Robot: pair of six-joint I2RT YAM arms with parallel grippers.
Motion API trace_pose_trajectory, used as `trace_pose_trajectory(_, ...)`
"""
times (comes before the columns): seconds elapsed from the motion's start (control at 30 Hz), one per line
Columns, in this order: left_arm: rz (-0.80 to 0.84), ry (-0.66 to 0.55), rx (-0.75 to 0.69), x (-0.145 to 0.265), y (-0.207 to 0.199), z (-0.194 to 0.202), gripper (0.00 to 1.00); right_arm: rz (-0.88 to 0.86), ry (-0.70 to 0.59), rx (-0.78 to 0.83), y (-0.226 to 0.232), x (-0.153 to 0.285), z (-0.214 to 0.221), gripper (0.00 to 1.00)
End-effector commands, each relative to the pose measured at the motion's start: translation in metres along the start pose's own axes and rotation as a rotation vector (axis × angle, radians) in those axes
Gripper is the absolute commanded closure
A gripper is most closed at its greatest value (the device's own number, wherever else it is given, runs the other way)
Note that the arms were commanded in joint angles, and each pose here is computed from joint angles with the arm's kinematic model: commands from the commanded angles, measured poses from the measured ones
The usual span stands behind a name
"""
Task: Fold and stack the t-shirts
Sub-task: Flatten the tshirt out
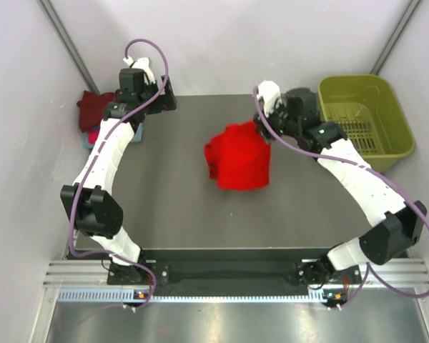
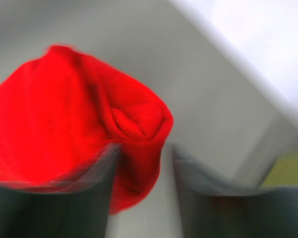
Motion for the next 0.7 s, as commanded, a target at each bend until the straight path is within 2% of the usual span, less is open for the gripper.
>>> trace_pose_trajectory(0.0,0.054,-0.048,0.016,0.004,-0.011,-0.016,0.04,-0.011,0.259,-0.05,0.008,-0.014,0.082,0.44)
trace_pose_trajectory(0.03,0.061,-0.044,0.017,0.004,-0.012,-0.015,0.04,-0.013,0.304,-0.06,0.013,-0.014,0.102,0.37)
trace_pose_trajectory(0.07,0.066,-0.043,0.018,0.005,-0.012,-0.015,0.04,0.006,0.279,-0.052,0.012,-0.015,0.101,0.29)
trace_pose_trajectory(0.13,0.073,-0.04,0.018,0.007,-0.013,-0.015,0.04,0.013,0.243,-0.034,0.012,-0.013,0.094,0.25)
trace_pose_trajectory(0.33,0.112,0.014,0.025,0.01,-0.013,0.003,0.05,-0.103,0.165,0.017,0.029,-0.042,0.062,0.25)
trace_pose_trajectory(0.53,0.106,0.007,0.021,0.018,-0.011,0.005,0.05,-0.289,0.134,0.04,0.071,-0.093,0.05,0.28)
trace_pose_trajectory(0.67,0.094,-0.009,0.022,0.026,-0.007,0.002,0.05,-0.36,0.158,0.004,0.09,-0.122,0.054,0.3)
Point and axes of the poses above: each gripper's point midway between its finger pads, its own x axis back along the fingers, its own y axis along the line the jaws close on, z = x × y, the point moved 7 cm from there along x, back along the fingers, and after that the axes turned 7 degrees about x, right-handed, at the moved point
